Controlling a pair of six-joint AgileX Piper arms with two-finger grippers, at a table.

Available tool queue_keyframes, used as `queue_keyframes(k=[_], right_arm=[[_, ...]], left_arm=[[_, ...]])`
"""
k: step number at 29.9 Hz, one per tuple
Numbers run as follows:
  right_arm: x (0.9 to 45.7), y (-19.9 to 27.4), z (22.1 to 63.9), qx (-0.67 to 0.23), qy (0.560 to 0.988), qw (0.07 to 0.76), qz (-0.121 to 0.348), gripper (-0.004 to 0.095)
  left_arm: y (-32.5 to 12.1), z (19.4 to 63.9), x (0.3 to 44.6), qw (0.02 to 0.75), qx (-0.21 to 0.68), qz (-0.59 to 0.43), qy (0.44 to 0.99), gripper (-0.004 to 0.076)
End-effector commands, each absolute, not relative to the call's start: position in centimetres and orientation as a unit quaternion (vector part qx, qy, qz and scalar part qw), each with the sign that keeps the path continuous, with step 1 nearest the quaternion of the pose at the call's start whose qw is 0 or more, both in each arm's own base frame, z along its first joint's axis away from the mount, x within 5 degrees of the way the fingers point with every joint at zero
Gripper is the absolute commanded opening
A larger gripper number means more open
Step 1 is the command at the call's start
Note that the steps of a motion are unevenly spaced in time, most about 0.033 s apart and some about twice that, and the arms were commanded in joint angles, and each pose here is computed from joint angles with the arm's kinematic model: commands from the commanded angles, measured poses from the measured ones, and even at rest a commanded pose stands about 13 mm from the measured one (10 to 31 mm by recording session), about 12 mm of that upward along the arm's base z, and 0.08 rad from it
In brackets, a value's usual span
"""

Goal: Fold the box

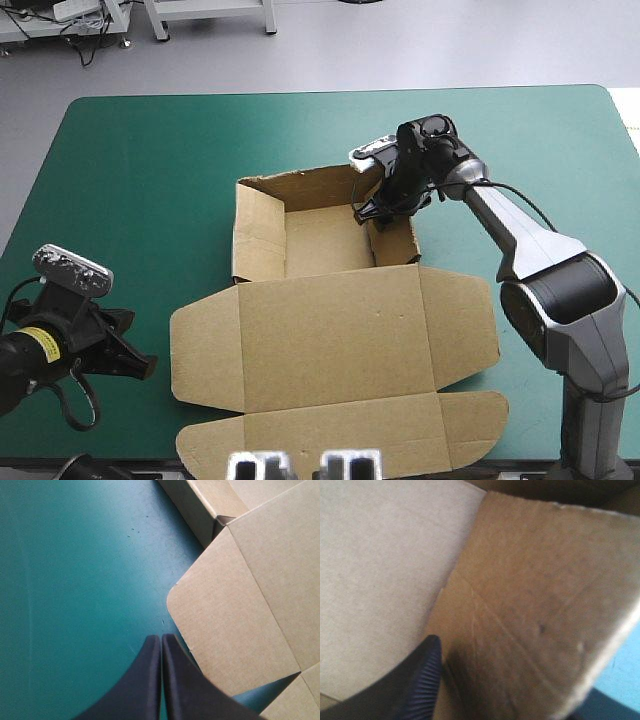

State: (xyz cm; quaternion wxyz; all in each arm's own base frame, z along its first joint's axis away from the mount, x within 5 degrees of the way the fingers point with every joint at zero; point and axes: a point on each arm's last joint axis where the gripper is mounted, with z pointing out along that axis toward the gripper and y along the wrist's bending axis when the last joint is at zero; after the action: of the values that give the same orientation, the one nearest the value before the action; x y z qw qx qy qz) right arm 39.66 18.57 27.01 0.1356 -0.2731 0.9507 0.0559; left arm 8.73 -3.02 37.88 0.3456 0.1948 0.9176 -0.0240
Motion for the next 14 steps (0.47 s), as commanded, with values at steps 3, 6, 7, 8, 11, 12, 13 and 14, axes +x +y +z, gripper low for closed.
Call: queue_keyframes(k=[3, 6, 7, 8, 11, 12, 13, 14], right_arm=[[39.7, 17.5, 30.3, -0.275, 0.94, 0.197, 0.051, -0.0014], [40.2, 16.4, 30.3, -0.264, 0.943, 0.195, 0.05, -0.0023], [40.3, 16.1, 30.3, -0.26, 0.944, 0.195, 0.049, -0.0024], [40.5, 15.6, 30.3, -0.257, 0.945, 0.194, 0.047, -0.0024], [40.9, 14.1, 30.9, -0.258, 0.946, 0.191, 0.04, -0.0024], [41.1, 13.3, 31.3, -0.258, 0.946, 0.192, 0.037, -0.0024], [41.3, 12.8, 31.6, -0.254, 0.947, 0.195, 0.036, -0.0024], [41.6, 11.9, 32.1, -0.243, 0.948, 0.202, 0.033, -0.0024]], left_arm=[[-2.9, 38.2, 8.4, 0.336, 0.192, -0.021, 0.922, -0.0004], [-2.8, 38.3, 8.4, 0.337, 0.192, -0.021, 0.921, -0.0004], [-2.8, 38.3, 8.5, 0.339, 0.192, -0.019, 0.921, -0.0004], [-2.8, 38.3, 8.5, 0.34, 0.192, -0.017, 0.92, -0.0004], [-2.7, 38.3, 8.5, 0.342, 0.191, -0.01, 0.92, -0.0004], [-2.7, 38.3, 8.5, 0.342, 0.191, -0.009, 0.92, -0.0004], [-2.7, 38.3, 8.5, 0.342, 0.191, -0.009, 0.92, -0.0004], [-2.7, 38.3, 8.5, 0.342, 0.191, -0.009, 0.92, -0.0004]])
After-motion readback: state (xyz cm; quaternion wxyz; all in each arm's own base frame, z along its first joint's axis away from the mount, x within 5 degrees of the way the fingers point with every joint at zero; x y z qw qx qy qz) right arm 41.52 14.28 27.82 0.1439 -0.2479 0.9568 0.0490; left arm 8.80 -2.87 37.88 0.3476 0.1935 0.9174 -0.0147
